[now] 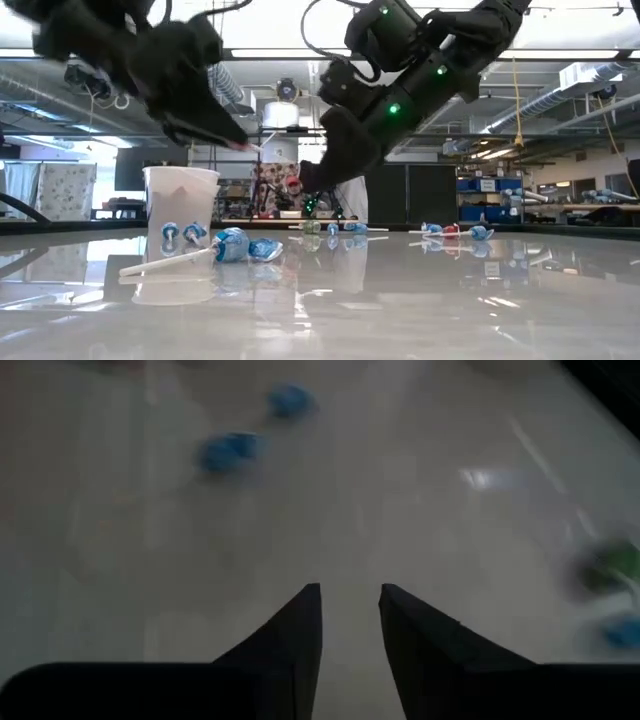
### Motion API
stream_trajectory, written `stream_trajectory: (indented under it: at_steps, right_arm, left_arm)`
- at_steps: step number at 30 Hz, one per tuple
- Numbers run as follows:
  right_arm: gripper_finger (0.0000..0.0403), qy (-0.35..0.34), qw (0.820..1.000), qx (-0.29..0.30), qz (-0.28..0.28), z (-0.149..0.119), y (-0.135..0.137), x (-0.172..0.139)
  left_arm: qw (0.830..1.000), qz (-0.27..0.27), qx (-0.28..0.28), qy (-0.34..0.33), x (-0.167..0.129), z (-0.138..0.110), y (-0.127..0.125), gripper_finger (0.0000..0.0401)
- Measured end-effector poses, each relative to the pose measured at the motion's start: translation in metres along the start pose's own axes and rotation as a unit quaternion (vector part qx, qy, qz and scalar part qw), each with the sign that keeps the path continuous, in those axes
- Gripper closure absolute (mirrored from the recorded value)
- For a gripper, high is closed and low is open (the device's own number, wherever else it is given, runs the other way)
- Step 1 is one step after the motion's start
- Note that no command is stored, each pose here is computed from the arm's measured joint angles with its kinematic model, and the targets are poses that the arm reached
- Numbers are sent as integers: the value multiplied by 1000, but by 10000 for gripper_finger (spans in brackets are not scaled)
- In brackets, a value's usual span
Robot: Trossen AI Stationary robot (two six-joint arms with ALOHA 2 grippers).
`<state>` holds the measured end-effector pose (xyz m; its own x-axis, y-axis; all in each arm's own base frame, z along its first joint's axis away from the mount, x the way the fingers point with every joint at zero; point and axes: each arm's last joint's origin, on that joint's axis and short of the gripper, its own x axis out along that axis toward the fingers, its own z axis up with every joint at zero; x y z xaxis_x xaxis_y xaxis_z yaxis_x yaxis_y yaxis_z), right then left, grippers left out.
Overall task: Sort candy by brand, put in halloween buckets
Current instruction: Put the left small red sucker into the left orange bucket
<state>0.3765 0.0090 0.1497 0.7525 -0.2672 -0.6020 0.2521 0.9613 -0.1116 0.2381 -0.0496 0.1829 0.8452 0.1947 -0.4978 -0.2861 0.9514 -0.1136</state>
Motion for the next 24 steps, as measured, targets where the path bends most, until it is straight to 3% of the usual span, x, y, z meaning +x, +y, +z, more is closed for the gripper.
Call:
stream_trajectory:
  at_steps: [10,18,21,24]
  right_arm:
    - [281,70,993,67,-73,7,-61,-21]
    - [268,163,985,-27,-54,2,-128,-13]
    - [259,194,979,-45,-52,2,-149,-13]
    - [253,217,973,-65,-52,-2,-166,-12]
  left_arm:
    - [982,-28,12,185,-72,61,-17,305]
    - [966,-111,3,236,-127,107,-36,305]
    - [957,-98,-15,272,-142,106,-38,304]
    - [933,-105,-42,341,-152,95,-41,304]
